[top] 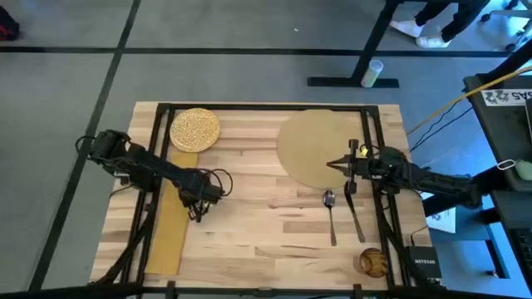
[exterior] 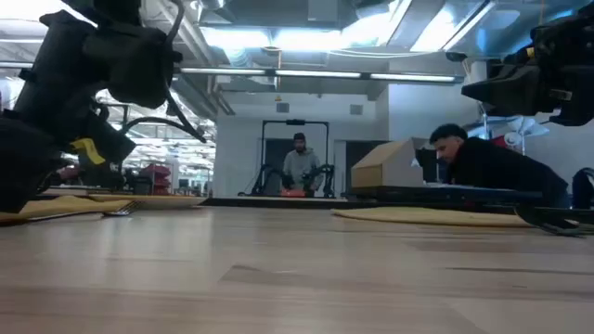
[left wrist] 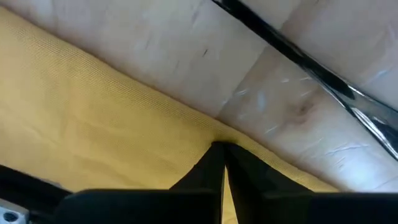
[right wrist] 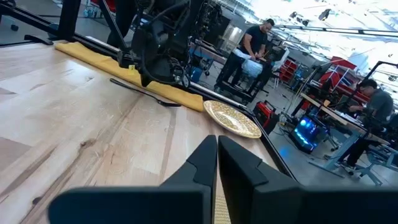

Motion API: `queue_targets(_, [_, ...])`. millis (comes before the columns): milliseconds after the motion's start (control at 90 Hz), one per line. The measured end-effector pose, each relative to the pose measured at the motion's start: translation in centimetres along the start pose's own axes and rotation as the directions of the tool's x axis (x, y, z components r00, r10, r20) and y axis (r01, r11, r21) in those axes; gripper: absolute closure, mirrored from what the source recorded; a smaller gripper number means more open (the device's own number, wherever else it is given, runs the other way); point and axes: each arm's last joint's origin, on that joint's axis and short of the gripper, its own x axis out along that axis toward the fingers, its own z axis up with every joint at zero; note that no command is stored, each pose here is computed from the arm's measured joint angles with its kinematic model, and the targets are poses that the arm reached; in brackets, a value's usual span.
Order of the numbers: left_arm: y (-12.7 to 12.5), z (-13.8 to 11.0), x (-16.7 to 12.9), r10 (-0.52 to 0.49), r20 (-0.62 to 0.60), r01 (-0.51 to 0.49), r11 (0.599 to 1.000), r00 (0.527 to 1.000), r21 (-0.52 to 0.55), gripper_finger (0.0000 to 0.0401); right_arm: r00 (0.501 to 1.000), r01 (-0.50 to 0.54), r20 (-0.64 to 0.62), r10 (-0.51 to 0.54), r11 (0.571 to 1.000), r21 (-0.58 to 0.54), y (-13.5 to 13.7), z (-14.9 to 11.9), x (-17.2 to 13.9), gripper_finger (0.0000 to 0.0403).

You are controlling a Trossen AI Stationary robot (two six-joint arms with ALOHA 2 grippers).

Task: Set table place
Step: Fold the yellow napkin

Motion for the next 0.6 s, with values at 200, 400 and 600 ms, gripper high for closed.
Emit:
queue_targets(200, [0.6, 1.2, -0.3, -0.027, 0.041, 0.029, 0.999, 0.999, -0.045, 0.0401, 1.0, 0.0, 0.0, 0.0, 1.0, 0.0, 0.0, 0.0, 0.0, 0.0398])
queue_targets(400, [0.6, 3.0, -1.3, -0.075, 0.138, 0.087, 0.993, 0.988, -0.079, 0.0401, 1.0, 0.0, 0.0, 0.0, 1.0, 0.0, 0.0, 0.0, 0.0, 0.0398])
queue_targets(600, [0.3, 4.2, -1.8, -0.131, 0.23, 0.15, 0.986, 0.964, -0.071, 0.0401, 1.0, 0.0, 0.0, 0.0, 1.0, 0.0, 0.0, 0.0, 0.0, 0.0398])
